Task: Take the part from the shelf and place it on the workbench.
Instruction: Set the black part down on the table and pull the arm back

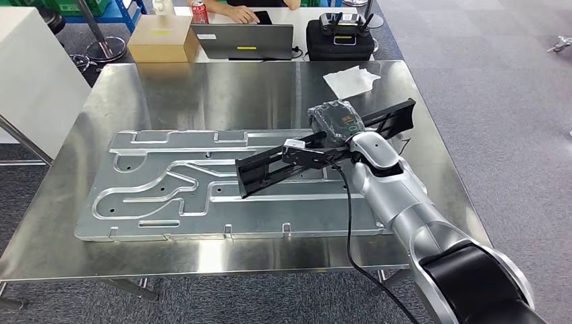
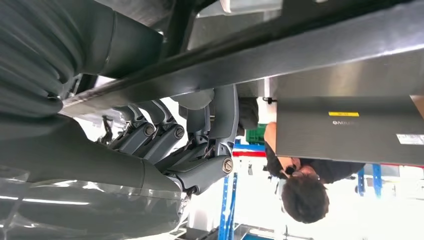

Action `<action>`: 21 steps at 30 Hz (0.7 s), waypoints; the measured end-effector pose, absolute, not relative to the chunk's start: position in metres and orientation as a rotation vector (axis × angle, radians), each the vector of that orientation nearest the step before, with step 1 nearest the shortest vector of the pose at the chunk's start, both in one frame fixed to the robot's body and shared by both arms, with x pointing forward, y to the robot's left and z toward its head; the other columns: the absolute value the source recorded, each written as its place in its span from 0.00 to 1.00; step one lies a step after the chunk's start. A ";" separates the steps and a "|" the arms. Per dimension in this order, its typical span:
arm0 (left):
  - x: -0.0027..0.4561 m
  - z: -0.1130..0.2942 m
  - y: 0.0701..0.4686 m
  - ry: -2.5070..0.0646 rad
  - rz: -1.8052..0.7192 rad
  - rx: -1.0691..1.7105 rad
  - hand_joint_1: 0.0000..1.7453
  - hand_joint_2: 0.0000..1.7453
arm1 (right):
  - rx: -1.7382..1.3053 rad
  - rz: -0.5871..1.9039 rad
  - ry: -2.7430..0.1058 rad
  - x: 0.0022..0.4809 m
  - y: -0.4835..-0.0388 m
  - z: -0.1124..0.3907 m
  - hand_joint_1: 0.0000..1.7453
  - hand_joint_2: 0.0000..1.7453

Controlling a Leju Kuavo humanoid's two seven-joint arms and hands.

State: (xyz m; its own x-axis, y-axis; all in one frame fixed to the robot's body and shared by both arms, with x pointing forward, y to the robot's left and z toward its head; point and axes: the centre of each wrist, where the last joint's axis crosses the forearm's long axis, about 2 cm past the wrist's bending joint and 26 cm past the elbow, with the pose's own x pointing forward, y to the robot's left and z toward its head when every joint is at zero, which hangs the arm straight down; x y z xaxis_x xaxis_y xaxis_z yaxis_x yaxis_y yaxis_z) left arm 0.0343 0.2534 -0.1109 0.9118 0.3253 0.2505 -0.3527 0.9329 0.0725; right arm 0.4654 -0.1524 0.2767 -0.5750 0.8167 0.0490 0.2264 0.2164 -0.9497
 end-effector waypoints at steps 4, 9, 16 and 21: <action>0.034 -0.111 0.253 -0.245 0.342 0.111 0.00 1.00 | -0.959 1.375 -1.916 0.466 -0.155 0.275 1.00 1.00; 0.034 -0.111 0.253 -0.247 0.330 0.107 0.00 1.00 | -0.963 1.366 -1.886 0.467 -0.158 0.274 1.00 1.00; 0.033 -0.111 0.252 -0.260 0.297 0.121 0.00 1.00 | -0.997 1.332 -1.878 0.469 -0.163 0.273 1.00 1.00; 0.033 -0.111 0.252 -0.295 0.258 0.146 0.00 1.00 | -1.028 1.340 -1.873 0.470 -0.168 0.269 1.00 1.00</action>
